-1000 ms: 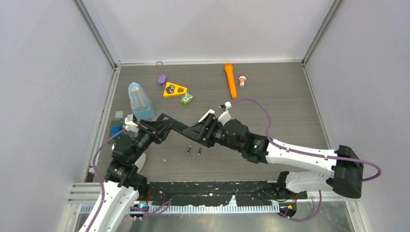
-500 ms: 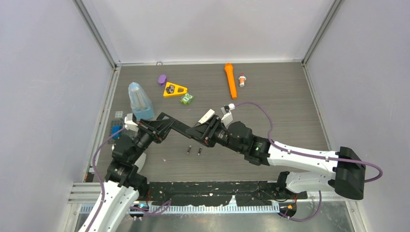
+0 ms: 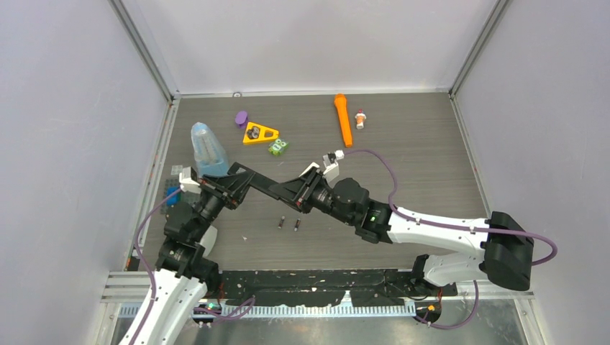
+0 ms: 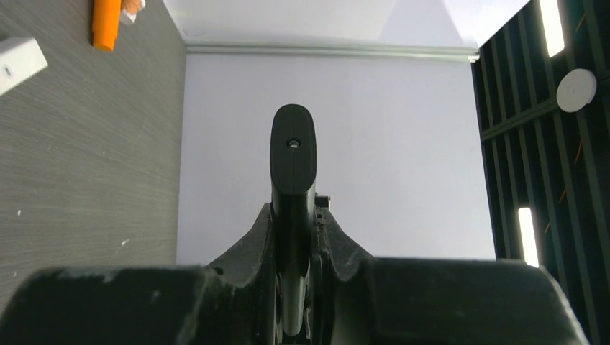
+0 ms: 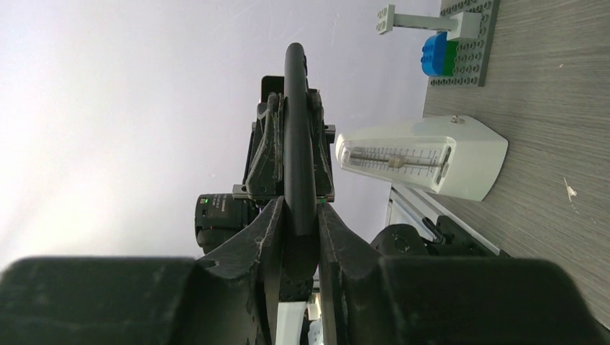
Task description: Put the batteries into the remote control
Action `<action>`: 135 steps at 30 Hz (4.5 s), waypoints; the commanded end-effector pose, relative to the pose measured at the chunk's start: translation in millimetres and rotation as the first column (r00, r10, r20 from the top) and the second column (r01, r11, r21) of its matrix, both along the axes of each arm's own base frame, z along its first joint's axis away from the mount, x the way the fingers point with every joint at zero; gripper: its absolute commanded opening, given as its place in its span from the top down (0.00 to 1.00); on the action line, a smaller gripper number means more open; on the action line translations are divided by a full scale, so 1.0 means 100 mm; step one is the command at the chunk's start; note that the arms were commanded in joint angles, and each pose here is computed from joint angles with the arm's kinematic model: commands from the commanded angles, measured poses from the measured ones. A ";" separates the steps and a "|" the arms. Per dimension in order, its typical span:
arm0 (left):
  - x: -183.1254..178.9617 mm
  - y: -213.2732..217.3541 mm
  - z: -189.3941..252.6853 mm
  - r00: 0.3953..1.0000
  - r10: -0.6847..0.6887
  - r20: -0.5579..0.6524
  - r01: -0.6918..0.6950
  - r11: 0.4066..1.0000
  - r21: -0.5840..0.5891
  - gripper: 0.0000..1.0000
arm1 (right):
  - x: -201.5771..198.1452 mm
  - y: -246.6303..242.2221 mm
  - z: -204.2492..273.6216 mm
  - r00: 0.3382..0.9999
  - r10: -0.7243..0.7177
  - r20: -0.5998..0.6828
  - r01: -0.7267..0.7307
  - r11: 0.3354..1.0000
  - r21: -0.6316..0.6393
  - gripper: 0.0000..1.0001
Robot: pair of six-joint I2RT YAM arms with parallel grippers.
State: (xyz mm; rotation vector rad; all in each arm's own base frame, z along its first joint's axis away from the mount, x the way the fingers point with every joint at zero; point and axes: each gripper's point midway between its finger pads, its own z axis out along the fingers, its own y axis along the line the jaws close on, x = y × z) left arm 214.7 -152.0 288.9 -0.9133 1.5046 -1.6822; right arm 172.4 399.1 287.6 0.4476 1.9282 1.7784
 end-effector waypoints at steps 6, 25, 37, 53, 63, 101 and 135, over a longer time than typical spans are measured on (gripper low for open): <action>-0.33 -0.19 0.60 0.961 -0.167 0.222 0.176 0.984 -0.020 1.00 | 0.14 0.18 -0.25 0.999 -0.035 0.003 0.035 0.995 -0.095 0.78; -0.36 -0.24 0.20 0.921 -0.249 0.298 0.103 0.897 0.430 1.00 | 0.04 -0.66 0.17 0.954 -0.021 0.300 0.099 0.963 -0.250 0.16; -1.05 -0.55 0.50 0.601 -0.680 0.419 0.345 0.694 0.632 1.00 | -0.55 -0.91 0.42 0.708 0.368 0.602 -0.075 0.888 -0.454 0.10; -1.37 -0.54 0.64 0.429 -0.754 0.498 0.362 0.648 0.670 1.00 | -1.00 -0.11 0.58 0.587 0.493 0.642 -0.269 0.867 -0.420 0.25; -1.43 -0.54 0.64 0.427 -0.734 0.529 0.381 0.676 0.630 1.00 | -0.94 0.05 0.51 0.628 0.457 0.630 -0.271 0.887 -0.374 0.61; -0.33 0.15 -1.00 0.957 -0.287 0.051 0.102 0.492 0.865 0.00 | 1.15 -3.44 -1.92 0.972 -0.204 0.119 0.056 -0.292 -0.955 0.95; 0.23 -0.07 -0.95 0.950 -0.300 0.089 0.044 0.411 0.911 0.00 | 1.40 -2.06 -1.85 0.998 0.010 0.055 0.047 0.386 -0.921 0.44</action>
